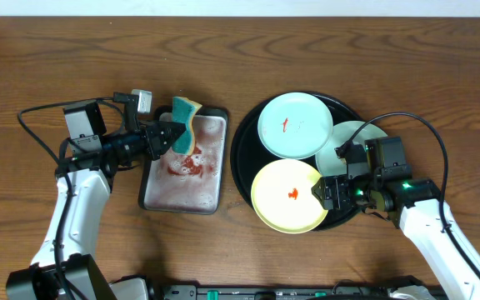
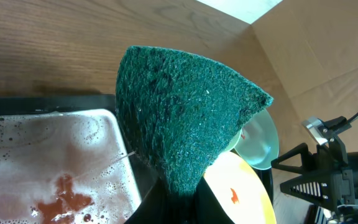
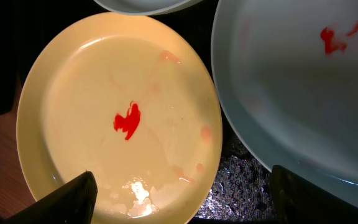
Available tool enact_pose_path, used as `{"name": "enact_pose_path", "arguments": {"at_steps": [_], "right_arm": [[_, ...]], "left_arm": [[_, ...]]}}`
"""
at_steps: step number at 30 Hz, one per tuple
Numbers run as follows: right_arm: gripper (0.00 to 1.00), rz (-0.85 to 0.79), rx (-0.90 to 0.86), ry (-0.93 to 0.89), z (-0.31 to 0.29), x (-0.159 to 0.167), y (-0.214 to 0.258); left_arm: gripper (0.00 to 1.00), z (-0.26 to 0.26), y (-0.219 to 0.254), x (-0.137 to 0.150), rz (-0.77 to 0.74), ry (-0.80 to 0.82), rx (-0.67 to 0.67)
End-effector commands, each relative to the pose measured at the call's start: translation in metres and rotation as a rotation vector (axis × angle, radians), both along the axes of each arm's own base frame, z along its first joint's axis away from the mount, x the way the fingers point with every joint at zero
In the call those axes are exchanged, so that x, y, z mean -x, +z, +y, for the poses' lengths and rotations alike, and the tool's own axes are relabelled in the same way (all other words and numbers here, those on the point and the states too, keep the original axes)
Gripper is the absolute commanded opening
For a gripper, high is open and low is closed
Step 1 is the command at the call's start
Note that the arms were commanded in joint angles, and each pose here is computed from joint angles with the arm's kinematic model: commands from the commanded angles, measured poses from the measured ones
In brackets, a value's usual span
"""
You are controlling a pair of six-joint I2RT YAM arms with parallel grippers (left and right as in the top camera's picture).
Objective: Clean dirty plates on tray and stack at the side
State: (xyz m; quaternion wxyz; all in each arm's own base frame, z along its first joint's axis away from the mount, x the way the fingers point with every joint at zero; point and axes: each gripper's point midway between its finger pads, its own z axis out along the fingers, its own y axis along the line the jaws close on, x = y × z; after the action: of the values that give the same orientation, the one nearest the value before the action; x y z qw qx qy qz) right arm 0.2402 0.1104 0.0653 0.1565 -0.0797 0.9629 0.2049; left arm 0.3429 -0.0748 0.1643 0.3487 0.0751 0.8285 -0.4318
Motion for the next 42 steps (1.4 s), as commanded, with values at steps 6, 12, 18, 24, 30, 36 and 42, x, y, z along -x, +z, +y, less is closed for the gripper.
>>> {"name": "enact_pose_path", "arguments": {"at_steps": [6, 12, 18, 24, 30, 36, 42], "right_arm": [[0.86, -0.011, -0.014, 0.016, 0.004, -0.001, 0.000], [0.80, 0.019, -0.021, -0.012, 0.004, 0.003, -0.004], [0.73, 0.091, -0.028, -0.072, 0.002, 0.012, -0.007], [0.73, 0.127, -0.032, -0.118, 0.001, 0.016, -0.009], [0.72, 0.146, -0.029, -0.163, -0.001, 0.017, -0.012], [0.76, 0.157, -0.044, -0.188, -0.001, 0.024, -0.030], [0.76, 0.118, -0.057, -0.171, 0.003, 0.020, -0.035]], "left_arm": [[0.07, -0.001, 0.005, 0.003, -0.005, -0.009, 0.018], [0.07, -0.002, 0.003, 0.004, 0.006, -0.008, 0.019], [0.07, -0.002, 0.003, 0.004, 0.007, -0.008, 0.019], [0.07, -0.001, 0.002, 0.005, 0.015, -0.003, 0.015], [0.07, -0.001, 0.002, 0.005, 0.015, -0.003, 0.015], [0.08, -0.001, 0.002, 0.005, 0.014, -0.003, 0.015], [0.07, -0.001, 0.002, 0.005, 0.015, -0.003, 0.015]]}}
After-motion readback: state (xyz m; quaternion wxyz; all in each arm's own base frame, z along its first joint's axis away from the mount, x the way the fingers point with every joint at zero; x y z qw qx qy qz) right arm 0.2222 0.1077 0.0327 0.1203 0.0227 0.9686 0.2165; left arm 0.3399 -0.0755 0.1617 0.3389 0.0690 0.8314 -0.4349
